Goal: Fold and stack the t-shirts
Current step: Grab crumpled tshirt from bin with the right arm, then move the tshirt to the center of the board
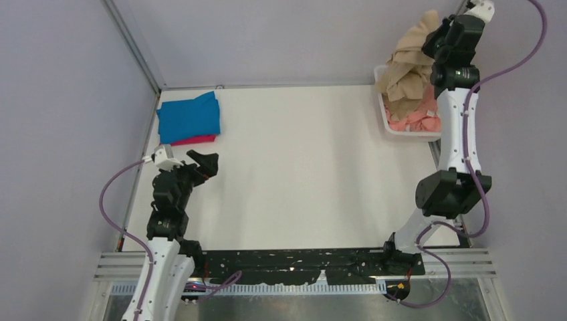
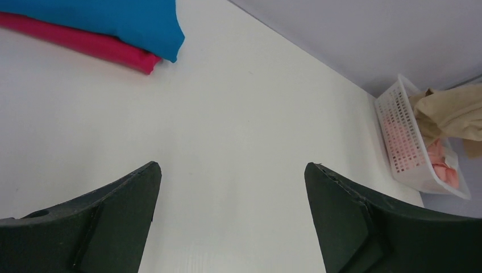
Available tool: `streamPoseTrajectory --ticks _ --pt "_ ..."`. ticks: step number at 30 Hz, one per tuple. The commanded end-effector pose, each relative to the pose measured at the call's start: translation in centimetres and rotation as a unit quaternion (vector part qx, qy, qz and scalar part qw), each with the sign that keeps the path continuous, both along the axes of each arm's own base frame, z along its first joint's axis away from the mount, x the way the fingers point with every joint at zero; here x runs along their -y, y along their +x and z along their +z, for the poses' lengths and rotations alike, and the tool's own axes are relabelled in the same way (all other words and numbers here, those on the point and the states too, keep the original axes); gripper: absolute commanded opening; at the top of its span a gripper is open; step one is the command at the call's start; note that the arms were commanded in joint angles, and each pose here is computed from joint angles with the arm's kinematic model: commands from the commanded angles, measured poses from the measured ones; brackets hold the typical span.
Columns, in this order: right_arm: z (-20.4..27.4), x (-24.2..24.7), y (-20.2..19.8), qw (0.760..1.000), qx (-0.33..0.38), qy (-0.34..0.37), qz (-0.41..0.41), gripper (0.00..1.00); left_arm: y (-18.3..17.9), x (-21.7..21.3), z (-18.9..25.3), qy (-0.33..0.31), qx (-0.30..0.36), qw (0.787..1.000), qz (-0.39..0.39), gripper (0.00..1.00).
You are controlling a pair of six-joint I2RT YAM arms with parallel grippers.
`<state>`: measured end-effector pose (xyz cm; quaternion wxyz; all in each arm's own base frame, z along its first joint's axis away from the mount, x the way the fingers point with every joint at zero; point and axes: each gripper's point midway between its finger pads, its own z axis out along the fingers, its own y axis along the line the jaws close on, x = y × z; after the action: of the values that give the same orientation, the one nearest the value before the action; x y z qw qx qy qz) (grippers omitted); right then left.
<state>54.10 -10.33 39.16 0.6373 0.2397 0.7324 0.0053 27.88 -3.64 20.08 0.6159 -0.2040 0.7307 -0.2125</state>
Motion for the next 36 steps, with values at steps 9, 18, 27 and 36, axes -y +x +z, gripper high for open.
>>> streamPoseTrajectory --ticks 9,18,27,36 --pt "21.5 -21.7 -16.5 0.921 0.253 -0.083 0.284 0.05 -0.7 2.0 -1.1 -0.032 -0.063 0.997 -0.044 0.99" --pt "18.6 -36.9 -24.3 0.814 0.232 0.025 0.532 0.05 -4.3 1.3 -1.2 -0.021 -0.104 0.994 -0.032 0.99" --pt "0.4 -25.3 -22.0 0.96 0.122 0.007 0.251 0.14 -6.3 -1.0 -3.0 -0.011 -0.125 0.992 0.034 0.99" --pt "-18.0 -17.7 -25.0 0.989 -0.088 -0.044 0.109 0.95 -4.5 0.0 -6.0 -0.037 -0.147 0.988 0.022 0.99"
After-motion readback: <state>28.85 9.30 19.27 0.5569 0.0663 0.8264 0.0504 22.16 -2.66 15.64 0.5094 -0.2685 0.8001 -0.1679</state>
